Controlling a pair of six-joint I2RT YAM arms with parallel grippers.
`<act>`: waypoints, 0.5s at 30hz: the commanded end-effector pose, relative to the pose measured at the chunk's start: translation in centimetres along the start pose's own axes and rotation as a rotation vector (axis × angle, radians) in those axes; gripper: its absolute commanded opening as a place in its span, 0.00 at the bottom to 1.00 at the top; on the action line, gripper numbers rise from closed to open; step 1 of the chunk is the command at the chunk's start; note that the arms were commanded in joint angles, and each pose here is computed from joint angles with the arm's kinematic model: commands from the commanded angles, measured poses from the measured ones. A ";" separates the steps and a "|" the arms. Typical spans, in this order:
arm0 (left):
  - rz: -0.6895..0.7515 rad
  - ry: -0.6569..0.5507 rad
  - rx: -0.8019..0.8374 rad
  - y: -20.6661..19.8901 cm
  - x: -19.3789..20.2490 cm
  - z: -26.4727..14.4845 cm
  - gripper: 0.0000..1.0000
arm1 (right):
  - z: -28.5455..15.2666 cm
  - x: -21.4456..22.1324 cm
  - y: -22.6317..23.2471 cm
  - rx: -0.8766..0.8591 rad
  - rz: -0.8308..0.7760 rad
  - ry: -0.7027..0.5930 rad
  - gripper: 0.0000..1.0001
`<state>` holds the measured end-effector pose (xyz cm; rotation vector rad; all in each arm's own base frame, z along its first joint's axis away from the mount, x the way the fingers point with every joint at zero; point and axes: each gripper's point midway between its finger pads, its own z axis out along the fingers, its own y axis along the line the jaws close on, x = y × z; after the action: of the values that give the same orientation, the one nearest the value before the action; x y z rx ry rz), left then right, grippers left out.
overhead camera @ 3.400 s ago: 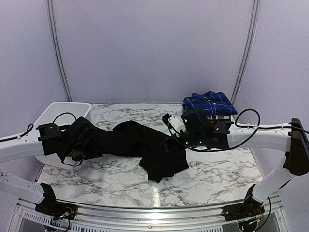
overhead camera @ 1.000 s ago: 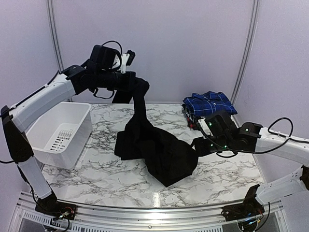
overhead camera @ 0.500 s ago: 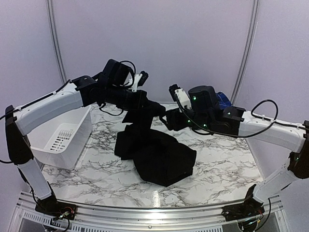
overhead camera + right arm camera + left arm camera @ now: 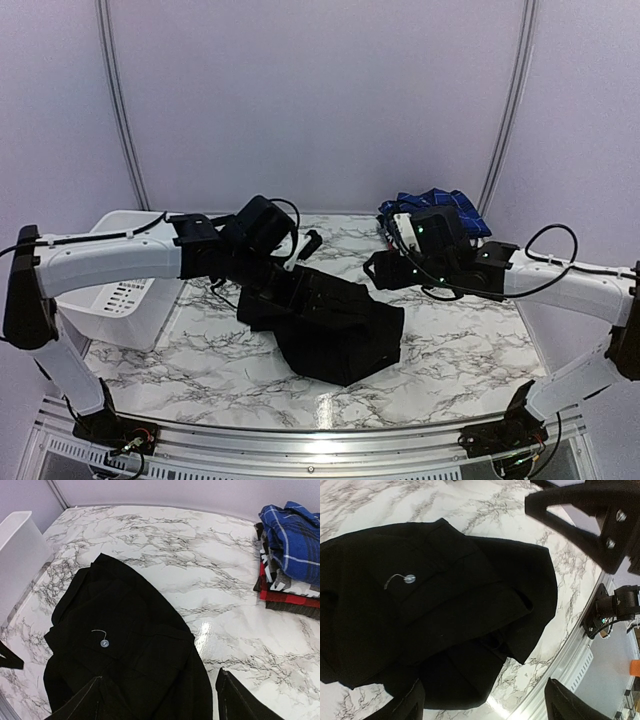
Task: Fold and stack the long sleeve shirts
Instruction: Flatten out the crumpled shirt at the center of the board.
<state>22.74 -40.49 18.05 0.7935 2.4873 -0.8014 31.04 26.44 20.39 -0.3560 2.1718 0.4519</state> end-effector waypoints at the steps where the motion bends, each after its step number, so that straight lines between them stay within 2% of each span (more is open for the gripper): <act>1: -0.083 -0.163 -0.075 2.0 -1.8 -4.4 0.84 | 0.9 -0.3 4.5 -0.117 -0.083 0.012 0.69; 7: -0.245 -0.155 -0.201 7.6 0.8 -4.1 0.70 | 4.2 1.6 8.9 -0.159 -0.201 0.102 0.66; 15: -0.294 -0.143 -0.208 8.8 2.6 -3.5 0.69 | 9.0 3.7 10.4 -0.135 -0.243 0.203 0.71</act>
<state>25.28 -31.25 15.01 0.3465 2.5723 -0.6179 30.87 38.05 14.20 -0.7187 2.2582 0.4449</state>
